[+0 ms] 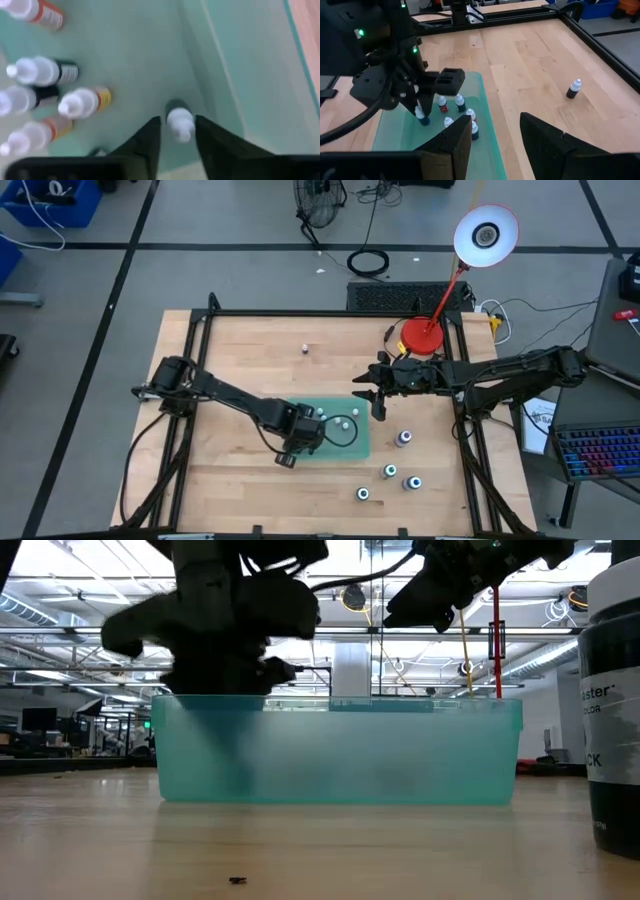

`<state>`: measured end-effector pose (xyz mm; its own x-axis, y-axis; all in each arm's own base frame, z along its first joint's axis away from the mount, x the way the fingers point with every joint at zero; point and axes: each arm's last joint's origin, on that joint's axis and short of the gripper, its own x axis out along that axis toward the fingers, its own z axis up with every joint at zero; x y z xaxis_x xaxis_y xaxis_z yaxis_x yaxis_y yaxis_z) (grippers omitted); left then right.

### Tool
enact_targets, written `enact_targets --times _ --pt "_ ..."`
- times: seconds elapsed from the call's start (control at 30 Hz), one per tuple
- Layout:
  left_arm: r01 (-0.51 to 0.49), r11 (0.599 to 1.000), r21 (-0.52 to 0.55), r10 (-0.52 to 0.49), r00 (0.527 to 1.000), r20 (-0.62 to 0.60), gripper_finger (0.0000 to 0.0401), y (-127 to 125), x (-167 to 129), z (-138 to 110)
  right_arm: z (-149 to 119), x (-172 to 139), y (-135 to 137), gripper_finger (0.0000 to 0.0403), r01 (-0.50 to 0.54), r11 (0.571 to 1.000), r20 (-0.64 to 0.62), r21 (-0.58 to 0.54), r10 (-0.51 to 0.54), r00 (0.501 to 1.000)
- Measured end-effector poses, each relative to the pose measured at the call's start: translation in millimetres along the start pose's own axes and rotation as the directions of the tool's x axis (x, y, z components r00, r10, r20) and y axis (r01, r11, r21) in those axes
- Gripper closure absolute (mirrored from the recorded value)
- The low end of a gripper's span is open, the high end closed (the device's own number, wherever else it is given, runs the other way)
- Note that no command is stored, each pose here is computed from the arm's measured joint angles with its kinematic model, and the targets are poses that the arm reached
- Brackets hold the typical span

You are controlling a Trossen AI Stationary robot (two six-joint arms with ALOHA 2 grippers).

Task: Pick & Place food coloring
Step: Put the small orange food coloring bottle into the blue bin, then put the small purple food coloring bottle into the blue bin

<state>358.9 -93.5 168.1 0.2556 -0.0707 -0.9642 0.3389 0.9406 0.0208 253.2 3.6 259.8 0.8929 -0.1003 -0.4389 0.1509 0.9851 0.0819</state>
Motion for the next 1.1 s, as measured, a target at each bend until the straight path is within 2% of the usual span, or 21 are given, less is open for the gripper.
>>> enact_targets --times 0.13,0.3,0.37,0.47,0.53,0.6,0.73,0.83,0.9,1.1 --pt "-0.007 1.0 -0.022 0.008 0.999 0.048 0.0208 0.1 -19.5 0.5 0.0 0.0 0.0 0.0248 0.0 1.0 0.0 0.0 0.0 1.0" --pt "-0.057 0.998 -0.023 0.06 0.988 0.142 0.0167 0.9 -57.1 -1.0 -0.3 0.0 0.0 0.0248 0.0 1.0 -0.003 -0.005 0.0 1.0" --pt "-0.167 0.986 -0.009 0.166 0.972 0.164 0.0163 4.7 -75.7 -5.0 -0.9 0.0 -0.2 0.0248 0.001 1.0 -0.008 -0.008 -0.001 1.0" --pt "-0.377 0.926 -0.007 0.373 0.915 0.154 0.0165 23.6 -99.0 -14.1 -0.9 0.0 -0.1 0.0248 0.001 1.0 -0.008 -0.008 -0.001 1.0" --pt "-0.452 0.891 -0.04 0.453 0.881 0.136 0.0169 47.6 -109.3 -20.9 -1.0 0.0 -0.2 0.0248 0.001 1.0 -0.009 -0.009 -0.001 1.0" --pt "-0.478 0.871 -0.114 0.489 0.866 0.108 0.0172 78.3 -115.0 -29.6 -1.5 0.0 -0.3 0.0248 0.002 1.0 -0.014 -0.014 -0.003 1.0" --pt "-0.458 0.839 -0.295 0.485 0.874 0.025 0.0174 146.1 -114.8 -58.7 -1.6 0.0 -0.3 0.0248 0.002 1.0 -0.015 -0.018 -0.003 1.0" --pt "-0.337 0.86 -0.384 0.39 0.918 0.067 0.0174 184.7 -107.0 -77.3 -1.6 0.0 -0.3 0.0248 0.003 1.0 -0.016 -0.018 -0.003 1.0" --pt "-0.26 0.879 -0.399 0.329 0.937 0.114 0.0174 203.0 -100.1 -86.2 -1.7 0.0 -0.3 0.0248 0.002 1.0 -0.016 -0.022 -0.003 1.0" --pt "-0.26 0.874 -0.41 0.327 0.939 0.102 0.0174 236.6 -72.1 -99.1 -1.8 0.0 -0.4 0.0248 0.004 0.999 -0.018 -0.038 -0.004 1.0"
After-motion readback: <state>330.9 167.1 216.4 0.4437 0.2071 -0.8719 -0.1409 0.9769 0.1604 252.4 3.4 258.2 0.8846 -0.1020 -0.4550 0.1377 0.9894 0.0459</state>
